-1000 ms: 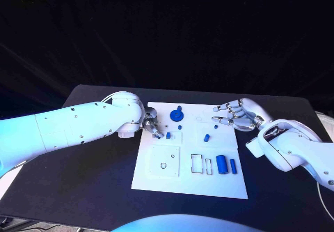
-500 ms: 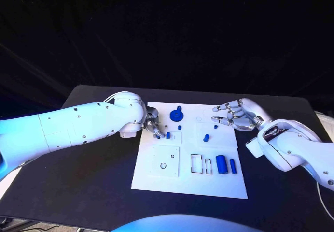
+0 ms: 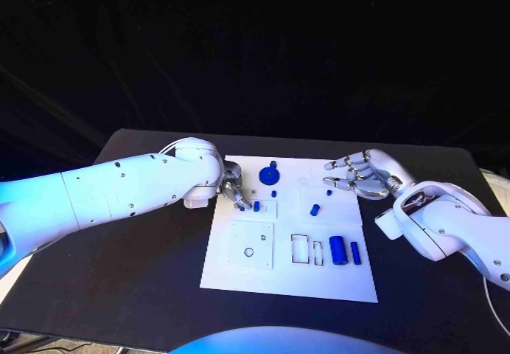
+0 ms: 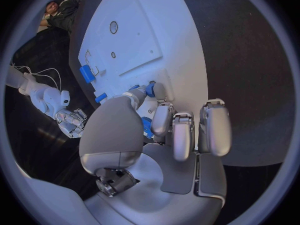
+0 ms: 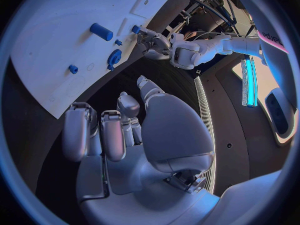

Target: Assemble the parts on the task board

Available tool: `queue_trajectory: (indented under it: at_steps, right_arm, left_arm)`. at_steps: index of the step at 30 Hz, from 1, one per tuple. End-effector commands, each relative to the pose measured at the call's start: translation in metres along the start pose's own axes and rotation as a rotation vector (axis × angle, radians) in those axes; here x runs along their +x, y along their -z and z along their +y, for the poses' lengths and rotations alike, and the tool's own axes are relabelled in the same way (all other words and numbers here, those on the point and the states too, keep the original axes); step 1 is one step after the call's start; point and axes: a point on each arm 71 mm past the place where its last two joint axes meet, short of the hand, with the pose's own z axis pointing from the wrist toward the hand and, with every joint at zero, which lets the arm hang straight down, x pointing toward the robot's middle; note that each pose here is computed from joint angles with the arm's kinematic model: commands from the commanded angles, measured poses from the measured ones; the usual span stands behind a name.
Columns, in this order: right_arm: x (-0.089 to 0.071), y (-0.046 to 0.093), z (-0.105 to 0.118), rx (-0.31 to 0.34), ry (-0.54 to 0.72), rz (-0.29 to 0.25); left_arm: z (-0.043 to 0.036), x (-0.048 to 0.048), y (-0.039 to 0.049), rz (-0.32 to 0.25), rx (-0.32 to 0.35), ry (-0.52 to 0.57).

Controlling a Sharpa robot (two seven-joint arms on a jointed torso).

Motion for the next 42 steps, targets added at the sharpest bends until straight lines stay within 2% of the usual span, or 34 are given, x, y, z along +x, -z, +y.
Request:
queue_trajectory:
  at_steps: [1,20,26,35,42]
  right_arm:
    - [0.0018,0.0000,0.0008,-0.004,0.001,0.015]
    - [0.0020,-0.0003,0.0002,-0.002,0.002,0.020]
    - [0.0020,-0.0003,-0.0001,-0.001,0.002,0.020]
    - [0.0019,-0.0004,-0.0005,0.001,0.002,0.022]
    - [0.0020,-0.0005,-0.0006,0.002,0.002,0.022]
  left_arm:
    - [0.0019,0.0020,-0.0023,0.020,-0.012,-0.009]
    - [0.0003,0.0035,-0.0042,0.046,-0.007,0.000]
    - [0.0014,0.0033,-0.0037,0.044,-0.002,0.031]
    - [0.0047,0.0050,-0.0020,0.073,0.023,0.121]
    - [0.0078,0.0055,-0.0006,0.094,0.027,0.132]
